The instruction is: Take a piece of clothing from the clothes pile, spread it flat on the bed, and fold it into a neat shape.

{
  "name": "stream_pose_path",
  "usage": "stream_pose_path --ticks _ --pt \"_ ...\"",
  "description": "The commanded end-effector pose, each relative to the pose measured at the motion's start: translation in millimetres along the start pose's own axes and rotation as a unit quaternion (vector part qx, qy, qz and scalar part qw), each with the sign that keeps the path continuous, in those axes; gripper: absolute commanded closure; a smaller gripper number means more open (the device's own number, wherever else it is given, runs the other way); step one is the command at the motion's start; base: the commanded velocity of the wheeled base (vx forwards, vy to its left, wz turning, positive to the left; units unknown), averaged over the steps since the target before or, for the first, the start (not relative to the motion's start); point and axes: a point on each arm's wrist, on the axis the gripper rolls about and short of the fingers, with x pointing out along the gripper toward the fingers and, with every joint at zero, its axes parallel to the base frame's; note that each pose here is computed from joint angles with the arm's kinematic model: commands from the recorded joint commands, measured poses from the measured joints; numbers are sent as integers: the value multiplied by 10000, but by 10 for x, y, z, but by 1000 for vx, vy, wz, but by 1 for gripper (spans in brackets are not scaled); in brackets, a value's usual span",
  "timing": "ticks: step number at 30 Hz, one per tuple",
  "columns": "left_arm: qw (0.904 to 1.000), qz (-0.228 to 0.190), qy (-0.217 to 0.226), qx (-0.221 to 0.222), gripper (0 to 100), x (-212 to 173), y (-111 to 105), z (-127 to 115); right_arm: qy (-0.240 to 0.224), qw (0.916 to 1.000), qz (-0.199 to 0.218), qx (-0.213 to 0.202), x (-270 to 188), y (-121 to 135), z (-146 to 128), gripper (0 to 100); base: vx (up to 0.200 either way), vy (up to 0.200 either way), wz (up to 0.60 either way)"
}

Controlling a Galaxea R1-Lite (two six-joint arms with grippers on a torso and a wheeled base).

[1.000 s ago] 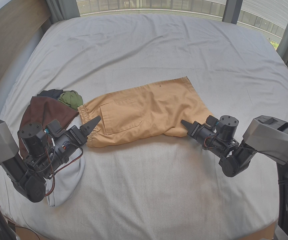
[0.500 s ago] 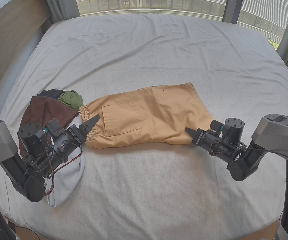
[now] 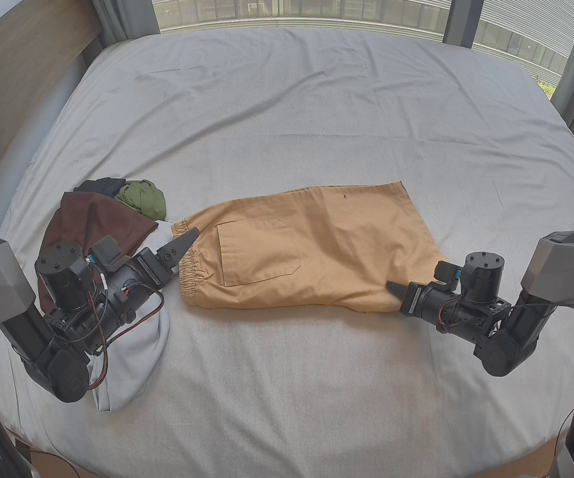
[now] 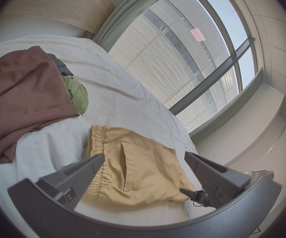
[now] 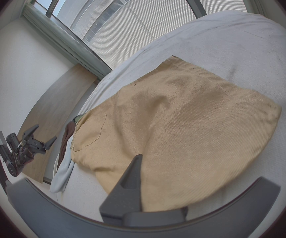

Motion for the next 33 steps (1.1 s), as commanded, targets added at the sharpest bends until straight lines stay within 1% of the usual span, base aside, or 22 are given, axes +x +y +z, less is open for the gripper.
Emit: stream_pose_path --ticks 1,16,24,32,33 --pt "10000 -9 1 0 0 1 -5 -1 159 9998 -92 -97 -172 10 -47 100 0 0 0" --pt "10000 -3 -3 -8 0 0 -1 2 822 9949 -359 -465 -699 28 -304 100 0 0 0" --pt "10000 -23 -17 4 0 -4 -14 10 1117 9910 -494 -544 -928 14 -414 100 0 0 0" --pt "10000 -19 -11 3 0 -6 -13 7 1030 9920 -437 -579 -849 -15 -456 100 0 0 0" --pt "10000 -19 -11 3 0 -6 -13 7 1033 9920 -431 -582 -841 -19 -470 0 0 0 0"
